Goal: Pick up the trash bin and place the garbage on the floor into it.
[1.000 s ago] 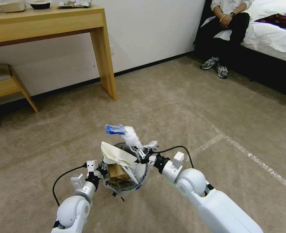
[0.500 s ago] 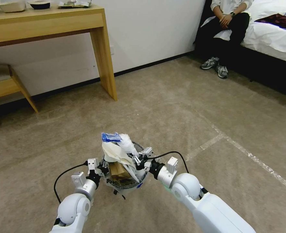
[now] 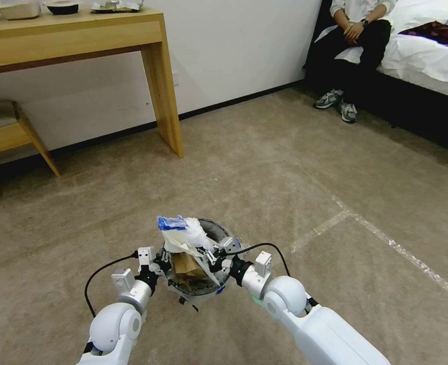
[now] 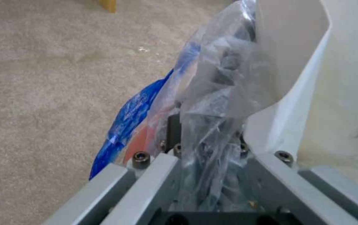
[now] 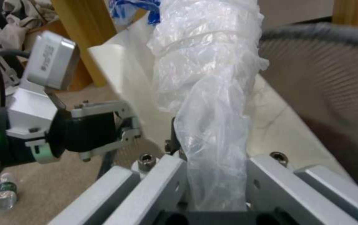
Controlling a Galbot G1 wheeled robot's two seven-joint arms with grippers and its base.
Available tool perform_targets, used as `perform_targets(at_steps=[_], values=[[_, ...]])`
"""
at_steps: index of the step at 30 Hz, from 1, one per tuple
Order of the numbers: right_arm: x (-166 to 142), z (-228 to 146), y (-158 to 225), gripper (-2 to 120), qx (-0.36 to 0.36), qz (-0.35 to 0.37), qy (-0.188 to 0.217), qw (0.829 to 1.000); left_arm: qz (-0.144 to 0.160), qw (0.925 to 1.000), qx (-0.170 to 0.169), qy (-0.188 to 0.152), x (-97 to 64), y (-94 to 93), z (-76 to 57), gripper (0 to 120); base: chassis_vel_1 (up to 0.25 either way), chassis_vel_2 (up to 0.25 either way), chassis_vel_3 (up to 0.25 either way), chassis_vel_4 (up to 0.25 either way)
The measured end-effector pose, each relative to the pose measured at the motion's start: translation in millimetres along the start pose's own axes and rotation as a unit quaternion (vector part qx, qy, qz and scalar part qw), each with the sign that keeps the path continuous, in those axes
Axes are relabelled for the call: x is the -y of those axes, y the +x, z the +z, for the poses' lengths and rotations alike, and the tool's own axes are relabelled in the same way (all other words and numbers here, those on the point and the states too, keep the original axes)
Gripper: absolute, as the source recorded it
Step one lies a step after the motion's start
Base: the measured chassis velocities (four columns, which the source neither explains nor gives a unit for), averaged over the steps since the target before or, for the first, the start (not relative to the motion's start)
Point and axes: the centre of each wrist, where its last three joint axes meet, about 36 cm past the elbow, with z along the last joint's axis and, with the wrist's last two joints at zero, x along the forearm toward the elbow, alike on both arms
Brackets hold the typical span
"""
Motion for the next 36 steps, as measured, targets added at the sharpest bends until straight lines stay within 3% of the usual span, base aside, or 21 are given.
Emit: perform_targets(at_steps=[19, 36], values=[[-5, 20, -13, 0, -0.013, 0.007, -0.013, 1.000, 0.014, 0.9999, 0.002, 0.004, 13.4, 7.5, -0.5, 1, 0.000, 0.000, 0.000, 0.000], [2, 27, -12, 0, -0.025, 0.018, -0.012, 0.999, 0.015, 0.9999, 0.007, 0.002, 15.3, 6.0, -4.3, 1, 0.000, 0.000, 0.000, 0.000]])
